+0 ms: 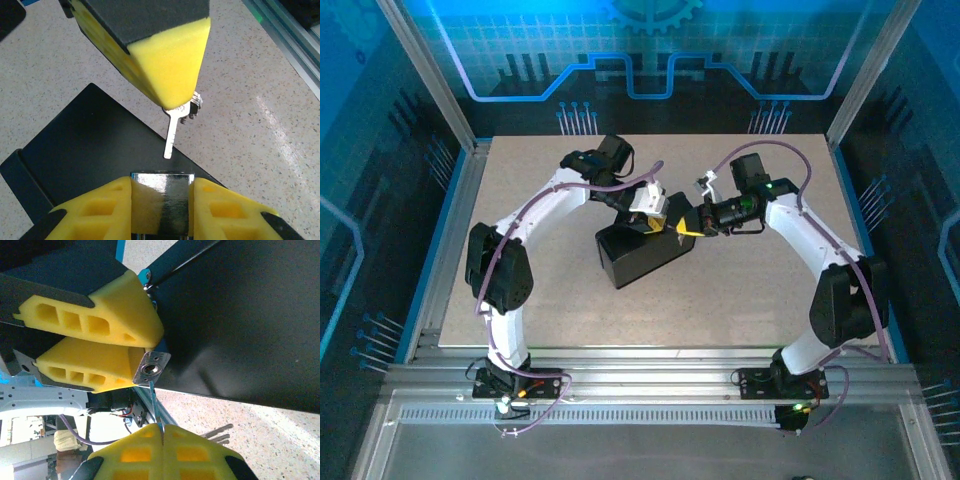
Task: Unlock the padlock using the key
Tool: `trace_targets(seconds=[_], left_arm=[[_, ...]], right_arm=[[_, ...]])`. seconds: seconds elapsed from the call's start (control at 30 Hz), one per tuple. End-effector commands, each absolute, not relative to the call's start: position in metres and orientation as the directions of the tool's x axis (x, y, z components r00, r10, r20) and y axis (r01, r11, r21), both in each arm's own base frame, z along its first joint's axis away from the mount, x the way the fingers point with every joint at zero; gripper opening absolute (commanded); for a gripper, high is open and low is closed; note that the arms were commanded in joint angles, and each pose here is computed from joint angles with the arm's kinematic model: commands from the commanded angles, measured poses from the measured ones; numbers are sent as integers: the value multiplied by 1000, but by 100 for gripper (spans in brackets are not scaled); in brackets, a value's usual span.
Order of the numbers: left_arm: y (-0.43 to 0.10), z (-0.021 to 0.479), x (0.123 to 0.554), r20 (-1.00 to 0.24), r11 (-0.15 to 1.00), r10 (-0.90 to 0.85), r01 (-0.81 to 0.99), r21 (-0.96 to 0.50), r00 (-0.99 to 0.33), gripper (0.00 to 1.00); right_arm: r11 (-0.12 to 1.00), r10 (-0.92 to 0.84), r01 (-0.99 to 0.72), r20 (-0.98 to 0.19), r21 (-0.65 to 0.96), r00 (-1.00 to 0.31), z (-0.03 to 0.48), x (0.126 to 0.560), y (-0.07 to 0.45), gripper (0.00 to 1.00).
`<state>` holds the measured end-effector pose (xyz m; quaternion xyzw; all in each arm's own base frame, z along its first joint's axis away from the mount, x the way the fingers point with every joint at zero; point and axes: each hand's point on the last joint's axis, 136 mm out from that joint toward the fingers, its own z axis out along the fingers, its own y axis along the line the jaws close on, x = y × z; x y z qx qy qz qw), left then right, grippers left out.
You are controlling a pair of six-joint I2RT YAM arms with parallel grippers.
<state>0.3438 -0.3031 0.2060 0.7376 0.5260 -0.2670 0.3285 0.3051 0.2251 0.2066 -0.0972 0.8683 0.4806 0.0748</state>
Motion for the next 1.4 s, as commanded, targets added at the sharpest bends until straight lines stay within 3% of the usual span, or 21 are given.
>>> trace_targets(seconds=[0.0,1.37], left_arm=[[-305,238,335,-782,-235,518,937,260,347,18],[-303,240,331,-775,-227,518,932,284,362,18]], right_arm=[[486,-116,-250,-222,837,-968,215,303,230,0],[465,-153,-278,-233,840,-960,215,307,247,0]])
